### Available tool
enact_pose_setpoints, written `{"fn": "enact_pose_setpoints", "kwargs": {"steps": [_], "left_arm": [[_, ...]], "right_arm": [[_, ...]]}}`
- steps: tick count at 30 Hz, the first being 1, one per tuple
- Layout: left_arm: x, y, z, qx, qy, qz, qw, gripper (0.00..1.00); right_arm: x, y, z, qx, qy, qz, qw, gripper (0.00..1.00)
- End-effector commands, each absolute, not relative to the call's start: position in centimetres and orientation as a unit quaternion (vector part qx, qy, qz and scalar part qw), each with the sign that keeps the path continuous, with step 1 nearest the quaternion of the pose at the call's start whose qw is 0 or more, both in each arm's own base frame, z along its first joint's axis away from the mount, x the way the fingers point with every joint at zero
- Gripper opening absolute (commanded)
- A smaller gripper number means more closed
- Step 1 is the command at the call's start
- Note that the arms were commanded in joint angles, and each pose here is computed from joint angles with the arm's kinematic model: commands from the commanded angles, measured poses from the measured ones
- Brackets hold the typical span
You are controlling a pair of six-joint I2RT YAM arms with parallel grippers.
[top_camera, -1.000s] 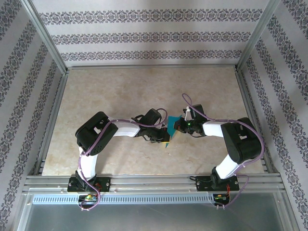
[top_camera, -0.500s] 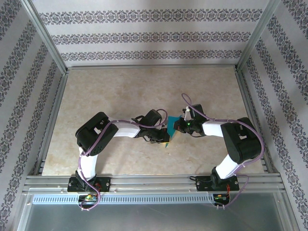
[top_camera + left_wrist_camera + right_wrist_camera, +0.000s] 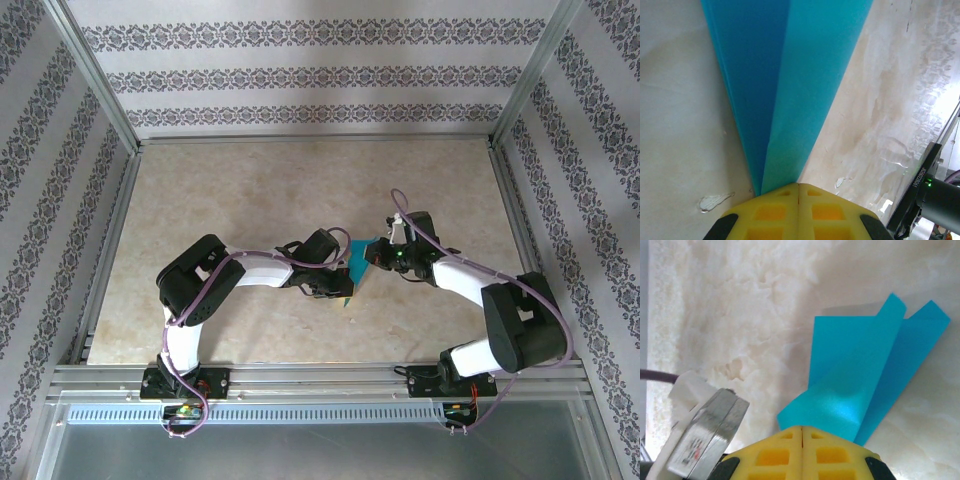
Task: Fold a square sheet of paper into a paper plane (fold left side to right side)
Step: Fold the wing for the fifth time at the center of the table.
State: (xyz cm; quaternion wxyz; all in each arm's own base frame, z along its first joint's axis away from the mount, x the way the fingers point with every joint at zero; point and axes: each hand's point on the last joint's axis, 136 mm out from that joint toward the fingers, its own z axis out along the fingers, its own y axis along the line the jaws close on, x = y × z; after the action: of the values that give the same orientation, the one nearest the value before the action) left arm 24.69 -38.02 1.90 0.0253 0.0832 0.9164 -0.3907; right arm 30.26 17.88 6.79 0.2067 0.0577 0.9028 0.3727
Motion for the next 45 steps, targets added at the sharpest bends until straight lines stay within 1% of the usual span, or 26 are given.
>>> {"fn": "enact_pose_setpoints", "kwargs": {"steps": [1,7,20,34,45], "left_arm": [[23.0,-35.3,-1.7,0.069,0.946,-0.316,0.001,0.0],[23.1,-35.3,-1.6,0.069,0.946,-0.315,0.001,0.0],[22.9,-34.8,-1.8,0.067,0.951,-0.301,-0.002,0.0],[22.5,-33.9,-2.2,0.068,0.958,-0.279,-0.007,0.0],[22.2,-33.4,-2.7,0.063,0.96,-0.273,-0.012,0.0]], "right_arm": [[28.7,18.5,5.9,0.046,0.901,0.388,0.19,0.0],[28.5,19.7,4.7,0.031,0.903,0.39,0.18,0.0],[30.3,20.3,3.1,0.019,0.906,0.381,0.183,0.0],[31.6,18.1,0.6,0.032,0.924,0.342,0.169,0.0],[34.1,16.4,1.3,0.045,0.922,0.338,0.184,0.0]]}}
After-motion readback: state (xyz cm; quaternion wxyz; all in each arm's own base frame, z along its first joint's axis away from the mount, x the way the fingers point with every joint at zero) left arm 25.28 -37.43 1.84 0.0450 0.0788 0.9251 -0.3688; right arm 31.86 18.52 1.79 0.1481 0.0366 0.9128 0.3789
